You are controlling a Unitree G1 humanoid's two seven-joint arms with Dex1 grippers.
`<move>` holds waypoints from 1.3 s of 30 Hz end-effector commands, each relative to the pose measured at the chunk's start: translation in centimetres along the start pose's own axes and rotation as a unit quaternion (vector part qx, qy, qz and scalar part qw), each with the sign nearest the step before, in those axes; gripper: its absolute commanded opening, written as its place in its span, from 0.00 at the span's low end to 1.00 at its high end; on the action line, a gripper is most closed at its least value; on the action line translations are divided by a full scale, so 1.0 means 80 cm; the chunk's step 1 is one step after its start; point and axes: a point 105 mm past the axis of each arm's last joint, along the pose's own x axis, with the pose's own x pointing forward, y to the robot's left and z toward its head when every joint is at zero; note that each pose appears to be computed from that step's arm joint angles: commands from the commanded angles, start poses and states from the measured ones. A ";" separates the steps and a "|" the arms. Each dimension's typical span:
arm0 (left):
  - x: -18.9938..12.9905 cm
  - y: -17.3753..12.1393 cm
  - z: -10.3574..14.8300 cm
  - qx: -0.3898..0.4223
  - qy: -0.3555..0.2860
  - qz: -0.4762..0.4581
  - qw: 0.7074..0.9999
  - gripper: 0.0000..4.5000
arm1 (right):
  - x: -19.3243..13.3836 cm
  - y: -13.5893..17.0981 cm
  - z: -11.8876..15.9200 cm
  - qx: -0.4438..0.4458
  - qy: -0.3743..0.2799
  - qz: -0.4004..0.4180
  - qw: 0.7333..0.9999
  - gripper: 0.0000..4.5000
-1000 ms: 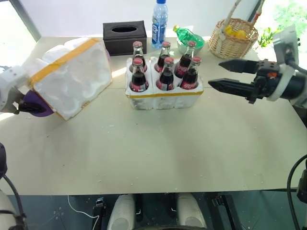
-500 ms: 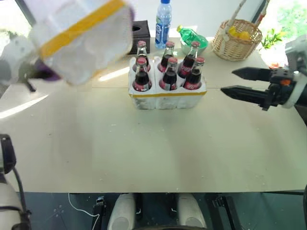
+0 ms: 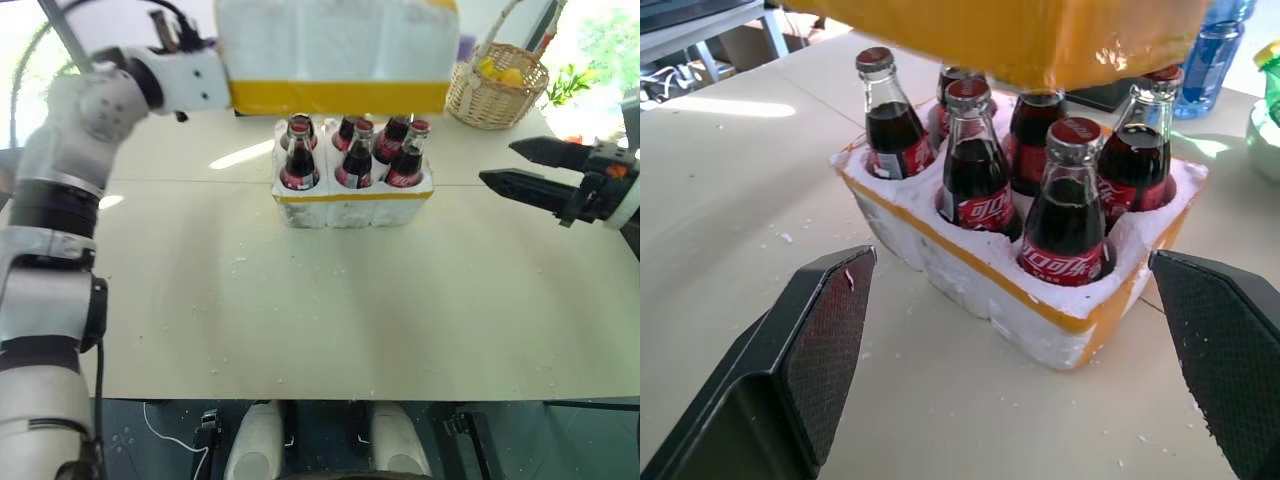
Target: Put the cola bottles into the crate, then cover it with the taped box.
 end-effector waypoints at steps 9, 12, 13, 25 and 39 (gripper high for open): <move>0.004 -0.035 0.032 0.127 -0.001 -0.024 0.992 0.29 | -0.007 -0.005 0.003 0.006 -0.029 -0.026 0.999 1.00; -0.008 -0.055 0.028 0.119 0.001 -0.055 0.991 0.61 | -0.007 -0.004 0.000 0.008 -0.028 -0.025 0.999 1.00; -0.012 -0.059 0.026 0.118 0.004 -0.063 0.991 0.72 | -0.007 -0.004 -0.002 0.009 -0.026 -0.025 0.999 1.00; -0.100 -0.045 -0.012 -0.325 0.012 -0.071 0.943 0.94 | -0.020 -0.039 -0.036 -0.004 0.035 -0.048 0.998 1.00; -0.225 0.008 -0.036 -0.628 -0.057 -0.294 0.718 0.94 | 0.016 -0.023 -0.005 -0.054 0.042 0.104 0.992 1.00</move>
